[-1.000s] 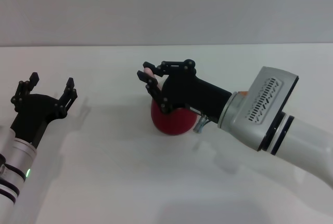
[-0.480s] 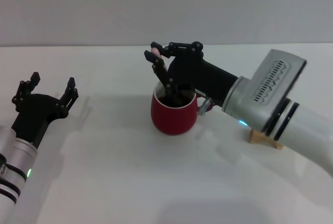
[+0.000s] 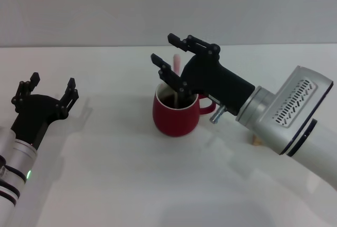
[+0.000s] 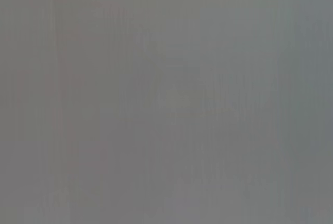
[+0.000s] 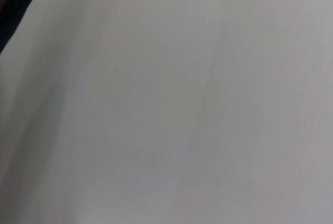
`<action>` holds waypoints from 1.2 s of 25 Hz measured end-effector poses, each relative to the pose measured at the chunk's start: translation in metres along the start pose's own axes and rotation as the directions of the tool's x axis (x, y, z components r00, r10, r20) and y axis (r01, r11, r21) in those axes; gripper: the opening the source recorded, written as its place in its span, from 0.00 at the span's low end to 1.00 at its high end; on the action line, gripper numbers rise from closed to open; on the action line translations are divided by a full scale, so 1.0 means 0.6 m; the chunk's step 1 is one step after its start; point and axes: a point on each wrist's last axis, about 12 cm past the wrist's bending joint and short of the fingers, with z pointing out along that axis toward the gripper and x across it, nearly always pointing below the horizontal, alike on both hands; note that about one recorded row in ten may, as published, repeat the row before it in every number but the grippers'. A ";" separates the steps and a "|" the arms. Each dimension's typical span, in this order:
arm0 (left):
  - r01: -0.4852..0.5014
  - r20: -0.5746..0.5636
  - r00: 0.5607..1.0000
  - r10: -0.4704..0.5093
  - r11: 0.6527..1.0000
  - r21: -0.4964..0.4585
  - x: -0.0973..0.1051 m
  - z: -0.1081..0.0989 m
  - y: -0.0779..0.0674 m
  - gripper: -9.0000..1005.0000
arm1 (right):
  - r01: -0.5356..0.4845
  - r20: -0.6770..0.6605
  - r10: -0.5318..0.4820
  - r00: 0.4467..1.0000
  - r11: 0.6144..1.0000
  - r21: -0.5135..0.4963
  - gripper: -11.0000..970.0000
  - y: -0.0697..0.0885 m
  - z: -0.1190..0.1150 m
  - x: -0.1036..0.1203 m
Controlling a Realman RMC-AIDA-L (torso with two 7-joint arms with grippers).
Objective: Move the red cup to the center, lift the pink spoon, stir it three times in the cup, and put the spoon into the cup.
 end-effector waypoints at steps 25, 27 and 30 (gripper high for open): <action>0.036 0.053 0.998 -0.026 0.977 -0.208 -0.006 -0.015 0.064 0.83 | -0.073 0.029 0.116 0.993 0.388 0.919 0.67 -0.075 -0.460 0.056; 0.043 0.069 0.997 -0.028 0.973 -0.229 -0.008 -0.019 0.071 0.83 | -0.082 0.043 0.116 0.992 0.360 0.929 0.69 -0.069 -0.476 0.056; 0.055 0.087 0.996 -0.033 0.965 -0.256 -0.008 -0.027 0.079 0.83 | -0.105 0.072 0.116 0.991 0.316 0.943 0.73 -0.057 -0.503 0.054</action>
